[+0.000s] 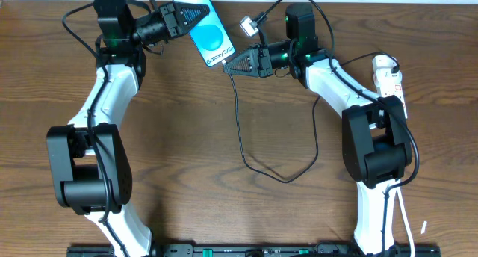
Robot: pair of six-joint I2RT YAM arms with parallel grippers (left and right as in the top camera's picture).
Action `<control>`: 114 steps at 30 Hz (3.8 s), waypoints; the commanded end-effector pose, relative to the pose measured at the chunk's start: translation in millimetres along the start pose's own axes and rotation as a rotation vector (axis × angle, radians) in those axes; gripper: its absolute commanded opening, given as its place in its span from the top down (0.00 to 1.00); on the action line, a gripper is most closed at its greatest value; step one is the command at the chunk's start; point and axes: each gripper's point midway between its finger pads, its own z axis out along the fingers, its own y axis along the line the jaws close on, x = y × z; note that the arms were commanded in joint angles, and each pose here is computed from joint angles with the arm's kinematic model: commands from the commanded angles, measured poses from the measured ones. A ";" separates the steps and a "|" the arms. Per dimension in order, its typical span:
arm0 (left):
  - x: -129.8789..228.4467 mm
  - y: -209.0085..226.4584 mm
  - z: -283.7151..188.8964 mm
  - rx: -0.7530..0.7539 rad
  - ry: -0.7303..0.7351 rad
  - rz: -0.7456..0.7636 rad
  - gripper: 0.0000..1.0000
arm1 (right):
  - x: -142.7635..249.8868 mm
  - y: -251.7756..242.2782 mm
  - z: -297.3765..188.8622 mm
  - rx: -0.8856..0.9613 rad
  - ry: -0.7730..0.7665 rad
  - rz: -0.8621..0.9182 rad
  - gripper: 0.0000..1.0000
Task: Plug charger to phone and switch on socket
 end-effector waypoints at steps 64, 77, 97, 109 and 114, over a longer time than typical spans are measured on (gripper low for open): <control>12.3 -35.1 4.8 0.094 0.087 0.086 0.93 | -14.6 16.4 -2.4 0.003 -0.012 -0.057 0.99; 15.8 -37.6 4.2 0.110 0.107 0.101 0.93 | -16.4 14.7 -8.5 0.011 -0.022 -0.066 0.99; -8.2 -21.1 -7.9 0.028 0.002 -0.084 0.93 | -17.0 13.2 -7.3 0.020 -0.026 -0.068 0.99; -16.5 -14.9 -17.4 0.006 -0.030 -0.101 0.93 | -16.8 13.1 -7.1 0.020 -0.025 -0.067 0.99; -17.1 -14.6 -17.4 0.004 -0.033 -0.100 0.92 | -16.3 11.7 -7.1 0.024 -0.027 -0.073 0.99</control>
